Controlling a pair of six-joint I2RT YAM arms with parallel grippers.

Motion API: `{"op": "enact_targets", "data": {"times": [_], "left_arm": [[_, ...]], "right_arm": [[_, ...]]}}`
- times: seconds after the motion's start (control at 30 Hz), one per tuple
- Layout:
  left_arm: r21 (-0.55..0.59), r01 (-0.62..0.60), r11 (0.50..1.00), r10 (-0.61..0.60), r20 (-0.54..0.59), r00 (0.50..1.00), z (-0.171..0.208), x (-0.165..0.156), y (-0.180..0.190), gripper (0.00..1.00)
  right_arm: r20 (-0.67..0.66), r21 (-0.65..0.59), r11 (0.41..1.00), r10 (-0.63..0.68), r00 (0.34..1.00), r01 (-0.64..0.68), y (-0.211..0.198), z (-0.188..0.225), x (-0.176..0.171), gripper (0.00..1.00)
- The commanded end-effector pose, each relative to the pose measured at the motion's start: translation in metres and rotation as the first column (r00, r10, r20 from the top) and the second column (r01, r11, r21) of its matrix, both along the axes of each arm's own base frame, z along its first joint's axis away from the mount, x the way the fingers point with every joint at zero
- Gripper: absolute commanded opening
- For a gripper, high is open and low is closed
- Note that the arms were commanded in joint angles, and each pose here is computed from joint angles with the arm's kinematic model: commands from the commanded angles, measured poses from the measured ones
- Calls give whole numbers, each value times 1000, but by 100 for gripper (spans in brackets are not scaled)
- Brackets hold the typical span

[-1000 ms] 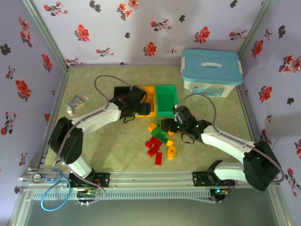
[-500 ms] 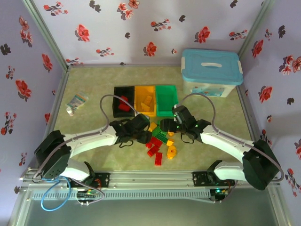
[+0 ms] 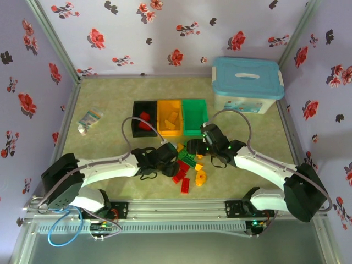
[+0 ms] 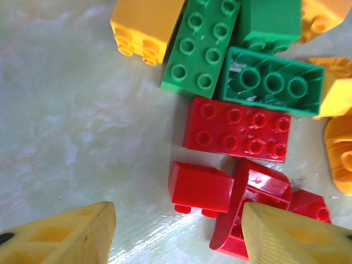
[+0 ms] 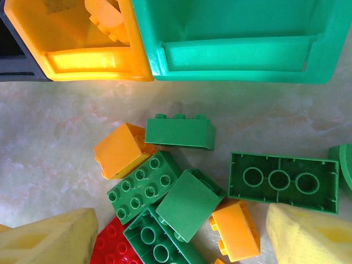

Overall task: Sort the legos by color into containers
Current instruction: Pick up the lego from the middle-left of the table.

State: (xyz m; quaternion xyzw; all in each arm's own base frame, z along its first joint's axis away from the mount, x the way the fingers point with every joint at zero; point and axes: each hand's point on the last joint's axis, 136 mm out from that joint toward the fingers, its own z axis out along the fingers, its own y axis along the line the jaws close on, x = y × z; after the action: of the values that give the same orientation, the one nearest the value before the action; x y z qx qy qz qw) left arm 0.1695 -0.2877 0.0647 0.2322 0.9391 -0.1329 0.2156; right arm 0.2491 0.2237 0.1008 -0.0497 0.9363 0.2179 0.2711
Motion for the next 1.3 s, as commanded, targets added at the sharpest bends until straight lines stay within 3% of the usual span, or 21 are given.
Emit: {"op": "enact_targets", "data": {"times": [0.0, 0.9, 1.27], "left_arm": [[8, -4, 1000, 4, 5, 1000, -1, 2, -6, 62], [93, 13, 996, -9, -39, 999, -19, 5, -15, 58], [119, 8, 993, -1, -55, 998, -25, 4, -15, 48]], "right_arm": [[16, 9, 1000, -21, 1000, 21, -1, 5, 1, 81], [14, -1, 1000, -24, 1000, 24, -3, -2, 0, 81], [14, 0, 1000, -22, 1000, 22, -3, -2, 0, 81]]}}
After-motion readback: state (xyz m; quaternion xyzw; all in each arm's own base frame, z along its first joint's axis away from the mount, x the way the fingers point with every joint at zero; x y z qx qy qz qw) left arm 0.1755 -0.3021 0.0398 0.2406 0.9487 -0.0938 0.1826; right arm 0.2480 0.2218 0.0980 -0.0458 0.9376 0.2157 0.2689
